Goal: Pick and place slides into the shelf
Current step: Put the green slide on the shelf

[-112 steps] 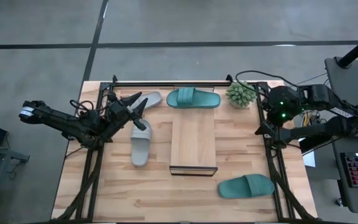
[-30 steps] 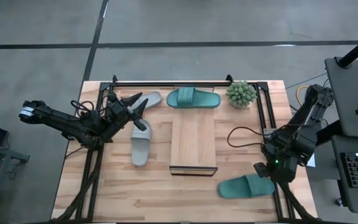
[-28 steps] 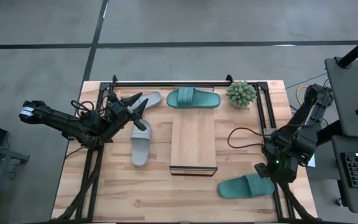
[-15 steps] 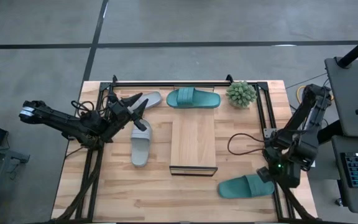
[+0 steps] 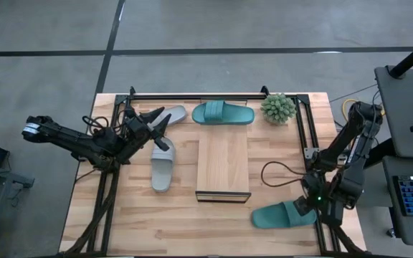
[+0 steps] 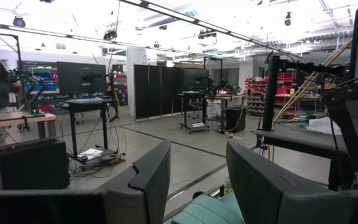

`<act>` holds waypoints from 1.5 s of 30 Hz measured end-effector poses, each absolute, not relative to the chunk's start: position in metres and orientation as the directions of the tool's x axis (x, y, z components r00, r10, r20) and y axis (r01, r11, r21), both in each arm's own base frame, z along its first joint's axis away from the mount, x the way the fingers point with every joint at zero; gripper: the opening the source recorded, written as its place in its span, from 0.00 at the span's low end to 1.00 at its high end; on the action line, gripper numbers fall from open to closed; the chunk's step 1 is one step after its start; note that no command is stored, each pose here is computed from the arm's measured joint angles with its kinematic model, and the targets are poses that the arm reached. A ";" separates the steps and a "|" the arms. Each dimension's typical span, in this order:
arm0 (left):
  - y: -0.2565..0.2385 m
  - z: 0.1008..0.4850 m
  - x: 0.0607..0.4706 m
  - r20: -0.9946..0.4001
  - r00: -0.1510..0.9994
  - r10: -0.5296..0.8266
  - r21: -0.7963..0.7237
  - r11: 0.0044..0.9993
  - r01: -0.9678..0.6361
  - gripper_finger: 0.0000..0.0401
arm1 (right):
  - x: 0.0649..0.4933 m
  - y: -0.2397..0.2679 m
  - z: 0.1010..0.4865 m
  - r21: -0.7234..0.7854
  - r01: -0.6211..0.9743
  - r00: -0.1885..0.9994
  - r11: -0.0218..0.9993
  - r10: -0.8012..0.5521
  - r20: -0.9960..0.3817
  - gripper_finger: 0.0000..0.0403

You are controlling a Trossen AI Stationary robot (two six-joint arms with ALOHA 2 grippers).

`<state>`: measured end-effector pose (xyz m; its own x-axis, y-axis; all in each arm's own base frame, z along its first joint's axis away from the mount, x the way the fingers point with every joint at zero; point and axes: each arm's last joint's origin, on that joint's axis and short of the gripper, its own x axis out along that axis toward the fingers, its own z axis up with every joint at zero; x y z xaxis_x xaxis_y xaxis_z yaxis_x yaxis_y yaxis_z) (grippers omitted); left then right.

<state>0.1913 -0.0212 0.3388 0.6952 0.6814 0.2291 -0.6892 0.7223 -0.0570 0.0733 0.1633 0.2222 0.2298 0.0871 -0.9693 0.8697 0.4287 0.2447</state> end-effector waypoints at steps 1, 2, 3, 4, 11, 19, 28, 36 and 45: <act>-0.021 0.339 0.191 0.229 0.696 0.681 -0.057 0.723 -0.689 0.35 | 0.074 0.165 0.220 0.238 0.871 0.225 0.430 0.083 -0.971 0.52; -0.021 0.339 0.191 0.229 0.695 0.681 -0.057 0.723 -0.689 0.35 | 0.075 0.167 0.219 0.234 0.872 0.218 0.430 0.088 -0.972 0.52; -0.021 0.339 0.191 0.229 0.695 0.681 -0.058 0.722 -0.689 0.35 | 0.075 0.169 0.218 0.229 0.874 0.208 0.428 0.097 -0.973 0.52; -0.021 0.339 0.191 0.229 0.695 0.681 -0.058 0.722 -0.689 0.35 | 0.076 0.171 0.217 0.226 0.875 0.200 0.428 0.106 -0.974 0.52; -0.021 0.339 0.191 0.229 0.695 0.681 -0.058 0.723 -0.689 0.35 | 0.079 0.176 0.218 0.254 0.874 0.208 0.414 0.153 -0.966 0.52; -0.021 0.339 0.191 0.229 0.695 0.681 -0.058 0.722 -0.689 0.35 | 0.083 0.178 0.227 0.291 0.872 0.242 0.394 0.170 -0.955 0.52; -0.021 0.339 0.191 0.229 0.695 0.681 -0.058 0.722 -0.689 0.35 | 0.101 0.183 0.268 0.577 0.686 0.615 0.442 0.070 -0.785 0.52; -0.021 0.339 0.191 0.229 0.695 0.681 -0.054 0.722 -0.690 0.35 | 0.124 0.179 0.297 0.606 0.685 0.630 0.404 0.089 -0.771 0.52; -0.021 0.339 0.191 0.230 0.695 0.681 -0.056 0.722 -0.689 0.35 | 0.167 0.179 0.315 0.390 0.825 0.375 0.409 0.120 -0.919 0.52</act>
<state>0.1911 -0.0212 0.3389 0.6951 0.6811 0.2299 -0.6894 0.7223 -0.0556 0.1673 0.1787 0.3146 0.3749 0.1203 -0.9192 0.8249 0.4093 0.3900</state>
